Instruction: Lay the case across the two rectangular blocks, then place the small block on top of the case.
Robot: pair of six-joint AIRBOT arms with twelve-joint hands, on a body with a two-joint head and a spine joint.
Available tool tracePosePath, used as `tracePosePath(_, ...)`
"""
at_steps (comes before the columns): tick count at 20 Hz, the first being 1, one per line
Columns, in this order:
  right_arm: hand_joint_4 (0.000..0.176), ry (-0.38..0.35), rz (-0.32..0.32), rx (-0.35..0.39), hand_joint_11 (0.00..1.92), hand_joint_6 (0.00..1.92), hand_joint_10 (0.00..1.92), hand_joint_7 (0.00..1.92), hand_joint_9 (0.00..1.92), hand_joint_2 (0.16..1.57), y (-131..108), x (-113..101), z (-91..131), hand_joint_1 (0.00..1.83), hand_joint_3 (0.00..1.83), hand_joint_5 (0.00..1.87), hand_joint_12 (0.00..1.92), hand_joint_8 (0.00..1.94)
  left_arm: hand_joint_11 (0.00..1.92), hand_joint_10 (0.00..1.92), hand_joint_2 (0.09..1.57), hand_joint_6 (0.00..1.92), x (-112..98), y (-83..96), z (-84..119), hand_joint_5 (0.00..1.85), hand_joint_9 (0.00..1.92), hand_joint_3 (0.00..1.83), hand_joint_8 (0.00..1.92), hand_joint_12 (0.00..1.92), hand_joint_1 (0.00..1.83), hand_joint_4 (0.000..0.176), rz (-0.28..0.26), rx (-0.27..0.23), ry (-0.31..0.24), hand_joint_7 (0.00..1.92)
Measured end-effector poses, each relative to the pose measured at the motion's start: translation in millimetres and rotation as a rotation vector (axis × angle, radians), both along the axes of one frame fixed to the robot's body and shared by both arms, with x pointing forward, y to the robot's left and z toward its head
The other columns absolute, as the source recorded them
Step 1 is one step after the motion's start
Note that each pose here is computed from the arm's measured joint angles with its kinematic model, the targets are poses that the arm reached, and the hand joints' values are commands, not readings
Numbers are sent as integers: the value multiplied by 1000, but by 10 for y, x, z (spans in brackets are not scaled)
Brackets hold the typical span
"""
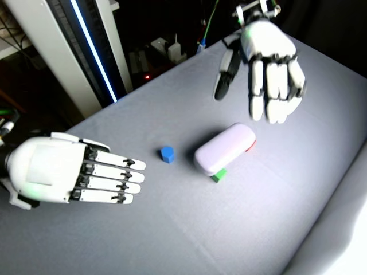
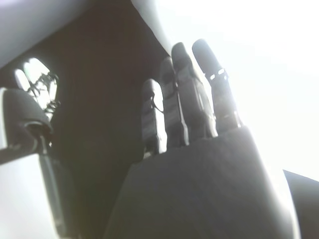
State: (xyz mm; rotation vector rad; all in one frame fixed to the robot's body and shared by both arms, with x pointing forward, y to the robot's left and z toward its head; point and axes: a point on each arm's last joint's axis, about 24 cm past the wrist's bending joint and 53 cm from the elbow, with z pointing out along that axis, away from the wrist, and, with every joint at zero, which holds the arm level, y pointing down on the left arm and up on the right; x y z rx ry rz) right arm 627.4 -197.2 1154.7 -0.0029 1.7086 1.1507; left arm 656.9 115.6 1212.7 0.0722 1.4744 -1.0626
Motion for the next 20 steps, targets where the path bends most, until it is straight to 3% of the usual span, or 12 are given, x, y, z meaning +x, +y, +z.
tracePosePath(1,0,-6,8,2,149,0,7,432,439,1201,29,1,13,734,0,451,797,2,0,11,885,3,-52,81,24,328,345,0,0,1038,1123,37,7,-4,-9,352)
tracePosePath(2,0,-13,18,6,127,0,2,427,439,1166,67,-1,38,757,0,459,879,0,0,13,890,1,-114,184,36,329,295,2,4,853,1121,31,17,-5,-13,325)
tracePosePath(3,0,-22,29,14,98,0,0,417,437,1157,116,2,66,775,0,457,953,1,0,10,886,0,-180,302,53,322,285,0,1,845,1096,41,31,-11,-18,308)
tracePosePath(4,7,-26,37,16,76,0,0,400,435,1154,149,11,73,781,0,447,1042,2,0,18,883,0,-220,365,56,309,315,0,4,964,1040,52,40,-15,-18,322)
tracePosePath(5,28,-27,56,23,128,1,10,407,483,1117,226,29,77,842,0,455,1154,2,0,18,891,0,-283,458,76,306,322,3,2,992,984,47,53,-23,-23,319)
tracePosePath(6,26,-23,67,25,139,3,14,413,499,1101,277,43,68,873,0,463,1178,3,0,15,895,2,-325,500,79,312,323,3,1,1025,963,33,56,-20,-24,319)
tracePosePath(7,0,-24,84,21,128,4,17,420,513,1100,357,61,59,894,0,468,1174,5,0,13,893,2,-388,545,103,315,323,2,0,1034,955,18,60,-23,-30,312)
tracePosePath(8,0,-26,103,14,158,3,20,470,557,1090,442,64,55,934,0,484,1138,7,0,5,897,1,-448,568,110,311,306,2,0,1013,977,21,57,-20,-34,295)
tracePosePath(10,0,-30,138,-1,196,0,13,512,595,1073,596,77,41,963,0,487,1107,1,0,0,906,2,-521,603,71,315,286,2,2,941,956,5,57,-14,-27,290)
tracePosePath(15,0,-2,202,-65,78,0,1,440,512,1083,913,117,-162,898,6,485,1097,1,0,10,901,1,-560,775,17,344,303,0,3,909,995,0,109,-40,-4,314)
tracePosePath(20,0,-13,228,-110,226,2,12,495,583,1042,1139,191,-235,1066,0,521,1012,4,0,10,901,4,-593,776,17,370,330,0,4,937,1028,0,104,-40,-10,345)
